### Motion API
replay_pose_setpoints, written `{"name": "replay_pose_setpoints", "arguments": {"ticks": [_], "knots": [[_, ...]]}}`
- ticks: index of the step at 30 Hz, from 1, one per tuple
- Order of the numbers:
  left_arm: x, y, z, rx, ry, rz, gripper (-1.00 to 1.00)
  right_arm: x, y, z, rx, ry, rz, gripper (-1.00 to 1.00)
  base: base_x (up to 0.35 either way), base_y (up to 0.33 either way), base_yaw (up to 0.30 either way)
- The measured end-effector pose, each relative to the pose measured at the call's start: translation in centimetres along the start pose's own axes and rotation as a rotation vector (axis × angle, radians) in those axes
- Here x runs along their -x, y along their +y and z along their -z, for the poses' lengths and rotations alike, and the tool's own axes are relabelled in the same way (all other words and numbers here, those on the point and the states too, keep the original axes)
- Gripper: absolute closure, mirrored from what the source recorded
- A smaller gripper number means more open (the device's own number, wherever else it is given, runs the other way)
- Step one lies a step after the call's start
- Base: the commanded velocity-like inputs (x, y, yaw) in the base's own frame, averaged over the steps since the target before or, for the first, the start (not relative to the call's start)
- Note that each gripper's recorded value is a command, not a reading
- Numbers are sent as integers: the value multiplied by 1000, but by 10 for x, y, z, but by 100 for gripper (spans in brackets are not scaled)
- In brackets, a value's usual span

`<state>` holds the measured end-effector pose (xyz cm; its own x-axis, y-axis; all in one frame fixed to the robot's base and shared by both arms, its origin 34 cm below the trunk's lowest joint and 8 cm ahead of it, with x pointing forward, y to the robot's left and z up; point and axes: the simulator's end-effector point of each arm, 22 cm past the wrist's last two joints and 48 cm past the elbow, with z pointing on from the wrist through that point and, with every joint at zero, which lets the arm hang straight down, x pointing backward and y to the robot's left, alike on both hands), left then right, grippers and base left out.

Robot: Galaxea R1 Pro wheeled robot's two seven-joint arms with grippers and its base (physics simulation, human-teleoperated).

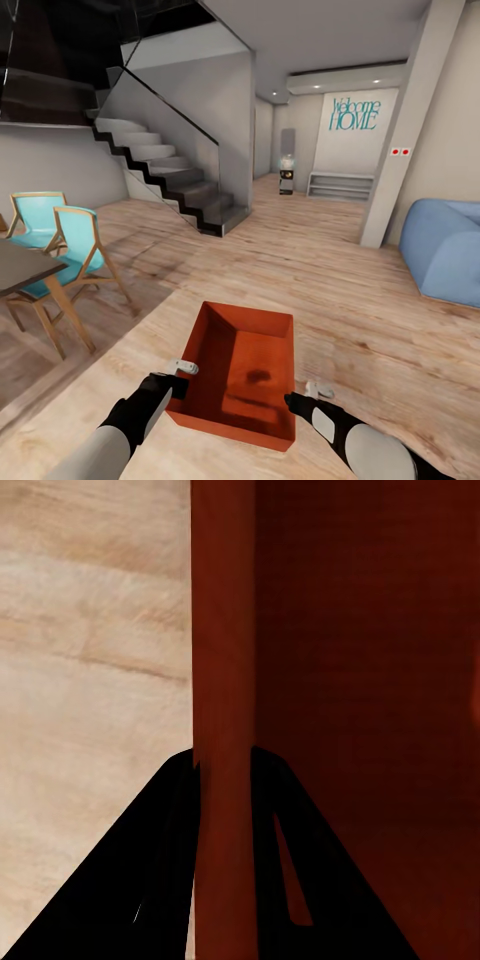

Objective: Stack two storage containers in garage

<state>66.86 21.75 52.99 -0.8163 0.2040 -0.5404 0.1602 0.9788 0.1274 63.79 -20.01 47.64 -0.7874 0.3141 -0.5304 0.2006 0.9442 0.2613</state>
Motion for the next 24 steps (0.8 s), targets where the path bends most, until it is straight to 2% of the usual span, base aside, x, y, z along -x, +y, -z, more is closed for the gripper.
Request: {"name": "replay_pose_setpoints", "arguments": {"ticks": [24], "knots": [[-18, -4, -13, -9, 39, 0, 100, -17, -7, -10, -12, 35, -6, 100, 341, 0, -81]]}}
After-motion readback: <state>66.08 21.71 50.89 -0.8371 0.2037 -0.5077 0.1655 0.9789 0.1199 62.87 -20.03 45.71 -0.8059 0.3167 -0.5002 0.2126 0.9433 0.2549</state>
